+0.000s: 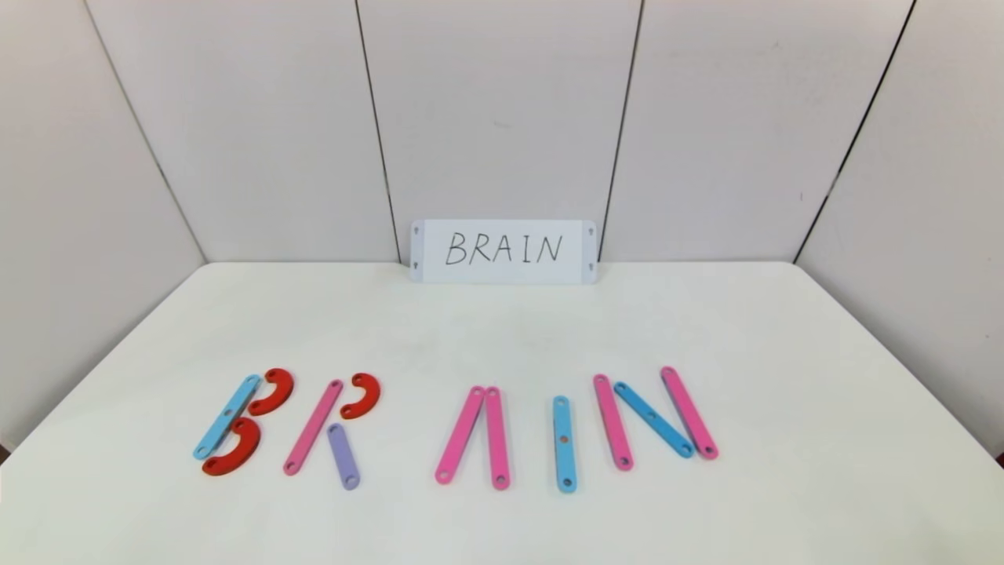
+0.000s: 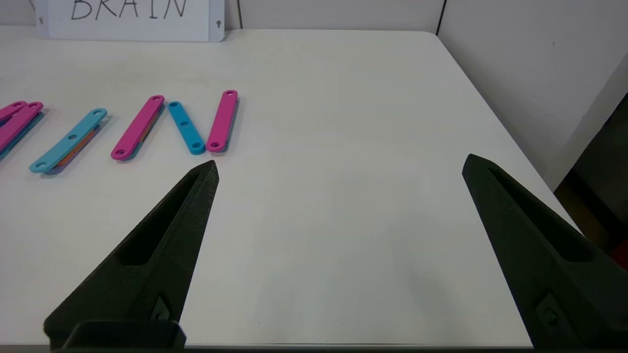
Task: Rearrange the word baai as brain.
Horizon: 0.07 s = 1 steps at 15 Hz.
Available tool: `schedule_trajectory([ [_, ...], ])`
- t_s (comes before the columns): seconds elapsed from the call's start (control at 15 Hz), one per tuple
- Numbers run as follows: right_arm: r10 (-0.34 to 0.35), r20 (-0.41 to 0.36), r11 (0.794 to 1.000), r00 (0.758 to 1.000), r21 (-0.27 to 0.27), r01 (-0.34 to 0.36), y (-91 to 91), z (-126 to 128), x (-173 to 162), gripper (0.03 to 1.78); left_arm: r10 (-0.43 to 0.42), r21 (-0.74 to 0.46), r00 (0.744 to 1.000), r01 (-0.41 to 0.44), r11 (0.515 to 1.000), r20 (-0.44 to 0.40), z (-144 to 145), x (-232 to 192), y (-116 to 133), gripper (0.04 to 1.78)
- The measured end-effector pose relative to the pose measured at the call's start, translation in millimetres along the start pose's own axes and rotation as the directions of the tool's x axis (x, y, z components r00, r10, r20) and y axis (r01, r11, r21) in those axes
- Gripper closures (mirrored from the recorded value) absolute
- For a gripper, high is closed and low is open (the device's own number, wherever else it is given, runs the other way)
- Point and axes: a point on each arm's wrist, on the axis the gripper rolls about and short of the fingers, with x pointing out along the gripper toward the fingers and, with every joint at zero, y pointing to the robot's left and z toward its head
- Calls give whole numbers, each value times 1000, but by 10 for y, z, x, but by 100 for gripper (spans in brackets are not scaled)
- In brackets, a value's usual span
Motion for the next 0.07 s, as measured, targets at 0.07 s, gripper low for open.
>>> schedule_trajectory([
  [0.07, 0, 0, 1000, 1000, 0, 0, 0, 0, 0, 7, 0, 0, 1000, 0, 1000, 0, 0, 0, 0, 8],
])
